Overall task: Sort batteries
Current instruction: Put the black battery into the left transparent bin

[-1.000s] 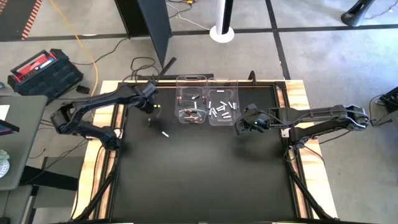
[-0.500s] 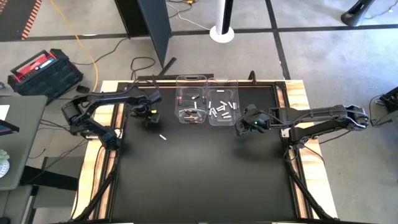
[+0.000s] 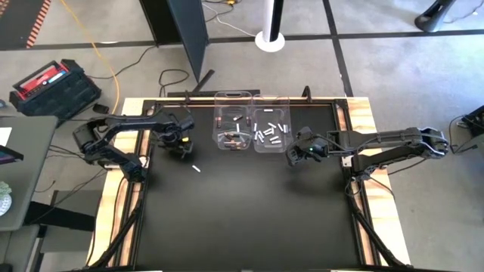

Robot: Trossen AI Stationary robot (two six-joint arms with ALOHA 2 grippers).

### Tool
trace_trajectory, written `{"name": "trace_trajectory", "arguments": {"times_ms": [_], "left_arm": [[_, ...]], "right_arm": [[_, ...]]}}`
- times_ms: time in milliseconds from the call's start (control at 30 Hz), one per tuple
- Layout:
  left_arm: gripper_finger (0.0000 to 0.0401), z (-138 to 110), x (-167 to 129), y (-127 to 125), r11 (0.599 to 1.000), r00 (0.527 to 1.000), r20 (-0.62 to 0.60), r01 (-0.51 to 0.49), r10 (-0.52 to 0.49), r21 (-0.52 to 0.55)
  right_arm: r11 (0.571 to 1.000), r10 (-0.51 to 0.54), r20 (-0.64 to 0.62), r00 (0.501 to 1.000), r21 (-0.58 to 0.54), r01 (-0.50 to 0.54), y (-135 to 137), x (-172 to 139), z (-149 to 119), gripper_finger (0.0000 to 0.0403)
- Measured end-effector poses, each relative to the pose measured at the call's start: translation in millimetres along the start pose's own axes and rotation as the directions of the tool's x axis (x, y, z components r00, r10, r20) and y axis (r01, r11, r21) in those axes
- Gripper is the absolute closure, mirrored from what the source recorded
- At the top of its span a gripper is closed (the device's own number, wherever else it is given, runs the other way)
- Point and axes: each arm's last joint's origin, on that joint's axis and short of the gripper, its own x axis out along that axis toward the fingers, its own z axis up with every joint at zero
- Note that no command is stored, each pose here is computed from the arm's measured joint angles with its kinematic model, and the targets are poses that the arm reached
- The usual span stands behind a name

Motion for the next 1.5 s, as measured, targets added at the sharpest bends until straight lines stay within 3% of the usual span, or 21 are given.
{"name": "trace_trajectory", "arguments": {"times_ms": [267,467,1067,1500], "left_arm": [[0.0216,2,-30,-2,0.995,0.985,0.142,0.098,-0.096,-0.004],[0.0216,-11,-45,-13,0.982,0.966,0.182,0.177,-0.186,0.066],[0.0216,-32,-11,-64,0.973,0.978,0.095,0.168,-0.185,0.16],[0.0216,-33,-4,-66,0.983,0.987,0.067,0.14,-0.149,0.122]], "right_arm": [[1.0,0.001,0.0,1.0,0.001,-0.001,0,0,0,0.0276],[1.0,0.002,0.0,1.0,0.007,-0.002,0,0,0,0.0276],[1.0,0.004,-0.003,1.0,0.0,-0.004,0,0,0,0.0276],[1.0,0.007,-0.006,1.0,0.0,-0.007,0,0,0,0.0276]]}}
